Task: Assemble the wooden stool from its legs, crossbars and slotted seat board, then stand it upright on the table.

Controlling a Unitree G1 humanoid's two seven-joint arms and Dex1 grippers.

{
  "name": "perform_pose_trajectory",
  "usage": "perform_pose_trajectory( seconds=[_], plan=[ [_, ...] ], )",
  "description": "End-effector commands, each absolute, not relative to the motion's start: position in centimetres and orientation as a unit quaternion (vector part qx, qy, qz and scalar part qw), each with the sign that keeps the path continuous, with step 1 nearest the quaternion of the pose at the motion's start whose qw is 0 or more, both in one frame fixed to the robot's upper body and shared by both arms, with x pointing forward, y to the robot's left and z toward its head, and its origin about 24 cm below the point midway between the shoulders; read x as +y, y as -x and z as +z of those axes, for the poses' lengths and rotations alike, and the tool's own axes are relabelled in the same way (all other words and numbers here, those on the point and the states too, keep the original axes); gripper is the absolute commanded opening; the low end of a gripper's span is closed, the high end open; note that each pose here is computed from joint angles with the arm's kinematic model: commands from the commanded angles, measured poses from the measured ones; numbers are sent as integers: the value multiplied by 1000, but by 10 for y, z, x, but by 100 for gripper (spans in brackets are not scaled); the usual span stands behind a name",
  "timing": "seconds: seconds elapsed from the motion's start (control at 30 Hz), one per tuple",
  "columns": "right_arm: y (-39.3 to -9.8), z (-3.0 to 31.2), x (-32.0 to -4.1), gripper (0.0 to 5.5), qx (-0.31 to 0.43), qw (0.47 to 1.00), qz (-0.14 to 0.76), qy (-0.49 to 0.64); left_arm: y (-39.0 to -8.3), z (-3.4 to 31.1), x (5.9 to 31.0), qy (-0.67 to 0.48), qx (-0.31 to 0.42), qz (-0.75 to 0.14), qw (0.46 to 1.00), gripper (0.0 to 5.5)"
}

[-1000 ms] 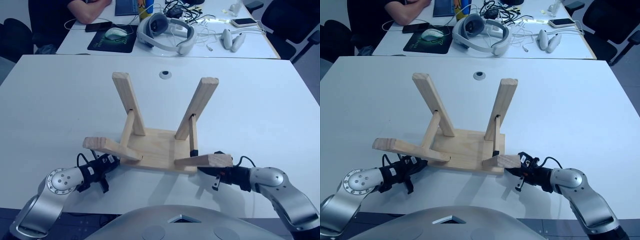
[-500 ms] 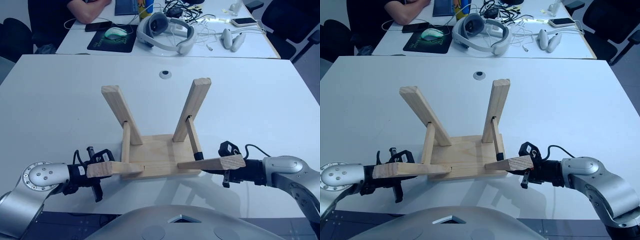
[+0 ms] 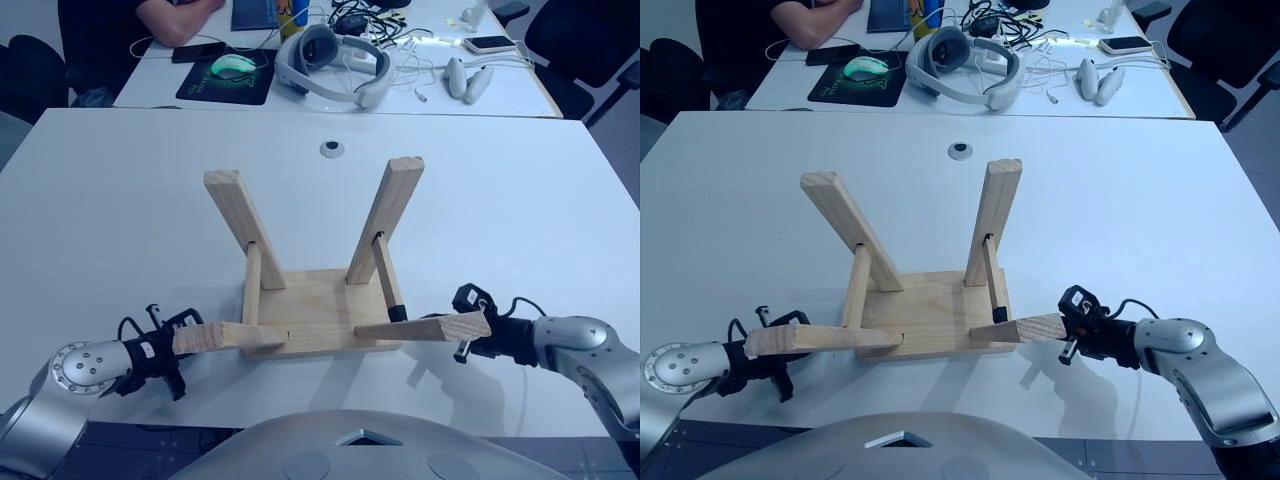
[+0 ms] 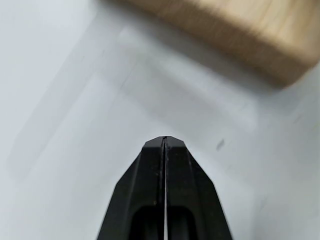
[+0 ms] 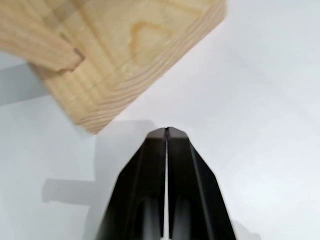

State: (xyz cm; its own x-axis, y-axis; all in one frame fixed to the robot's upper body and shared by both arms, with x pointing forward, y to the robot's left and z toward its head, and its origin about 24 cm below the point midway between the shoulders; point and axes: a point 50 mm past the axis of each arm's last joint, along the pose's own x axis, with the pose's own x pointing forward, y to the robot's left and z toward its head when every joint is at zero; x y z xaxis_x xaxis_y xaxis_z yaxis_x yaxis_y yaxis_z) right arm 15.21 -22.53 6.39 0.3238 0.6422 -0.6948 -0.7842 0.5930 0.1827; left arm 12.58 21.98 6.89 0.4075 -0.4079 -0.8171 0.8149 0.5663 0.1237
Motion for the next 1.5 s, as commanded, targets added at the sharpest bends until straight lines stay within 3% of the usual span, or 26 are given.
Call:
perform_pose_trajectory(
  seconds=[0.03,0.6,1.5],
  plan=[
    [-146,62,-217,0,384,794,461,94,-123,60,208,-248,388,-394,795,2],
    [-145,38,-188,0,386,789,470,81,-125,60,194,-242,394,-428,777,2],
    [-153,80,-180,0,369,778,508,-34,-152,109,184,-162,329,-455,811,2]
  ],
)
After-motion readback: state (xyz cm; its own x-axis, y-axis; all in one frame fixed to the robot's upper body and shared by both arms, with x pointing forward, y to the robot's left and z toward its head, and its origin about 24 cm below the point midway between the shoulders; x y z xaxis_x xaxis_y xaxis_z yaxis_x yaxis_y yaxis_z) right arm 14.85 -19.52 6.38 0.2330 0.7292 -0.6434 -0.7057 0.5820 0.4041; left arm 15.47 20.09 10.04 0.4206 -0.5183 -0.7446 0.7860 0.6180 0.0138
